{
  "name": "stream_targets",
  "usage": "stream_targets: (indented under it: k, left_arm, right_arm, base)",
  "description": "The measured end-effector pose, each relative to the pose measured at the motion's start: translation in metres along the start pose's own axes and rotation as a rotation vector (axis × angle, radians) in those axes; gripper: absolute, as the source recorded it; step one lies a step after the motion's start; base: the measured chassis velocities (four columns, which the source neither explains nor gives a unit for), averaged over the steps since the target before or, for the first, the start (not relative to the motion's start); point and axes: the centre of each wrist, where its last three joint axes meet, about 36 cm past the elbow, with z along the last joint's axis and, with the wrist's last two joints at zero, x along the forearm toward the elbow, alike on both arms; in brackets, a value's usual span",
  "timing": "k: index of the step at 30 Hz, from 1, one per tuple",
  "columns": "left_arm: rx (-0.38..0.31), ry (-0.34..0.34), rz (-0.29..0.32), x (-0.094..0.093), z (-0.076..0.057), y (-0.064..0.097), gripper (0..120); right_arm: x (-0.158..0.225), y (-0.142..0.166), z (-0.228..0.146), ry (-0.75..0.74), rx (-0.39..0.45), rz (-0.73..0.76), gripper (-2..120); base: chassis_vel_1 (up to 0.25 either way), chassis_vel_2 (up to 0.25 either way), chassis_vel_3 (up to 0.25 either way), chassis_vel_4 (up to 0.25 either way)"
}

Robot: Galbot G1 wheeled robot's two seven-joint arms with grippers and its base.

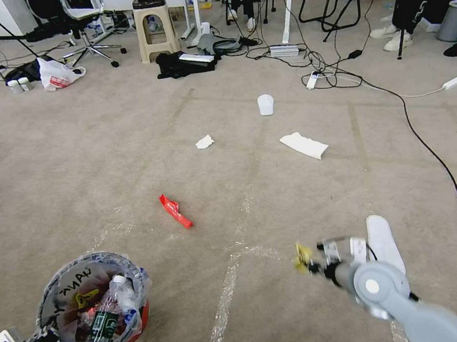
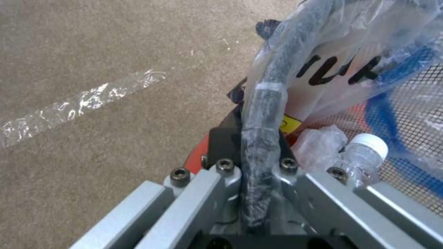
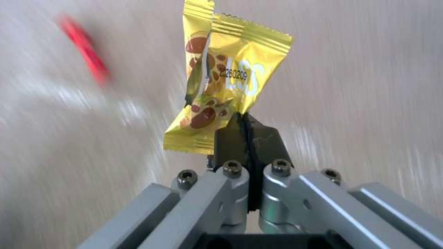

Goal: Pick up the trash bin and place the garbage on the floor into it.

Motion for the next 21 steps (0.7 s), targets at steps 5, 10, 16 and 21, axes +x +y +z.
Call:
stream_targets:
  k: [5,10,16,21]
  left_arm:
    - [-0.001,-0.001,0.002,0.001,-0.001,-0.001,0]
    - [-0.006,0.002,0.011,0.004,-0.003,-0.005,0]
    - [-0.020,0.009,0.036,0.015,-0.009,-0.015,0]
    - [-0.031,0.006,0.044,0.020,-0.012,-0.019,0]
  right_arm:
    - [-0.002,0.016,-0.036,-0.284,0.101,-0.194,0]
    - [-0.011,0.034,-0.062,-0.479,0.214,-0.394,0]
    - [-0.022,0.087,-0.099,-0.586,0.289,-0.647,0]
    - [-0.030,0.117,-0.107,-0.574,0.297,-0.759,0]
  base:
    - [0.000,0.000,0.000,0.000]
    - [0.000,0.000,0.000,0.000]
    - [0.000,0.000,0.000,0.000]
    - [0.000,0.000,0.000,0.000]
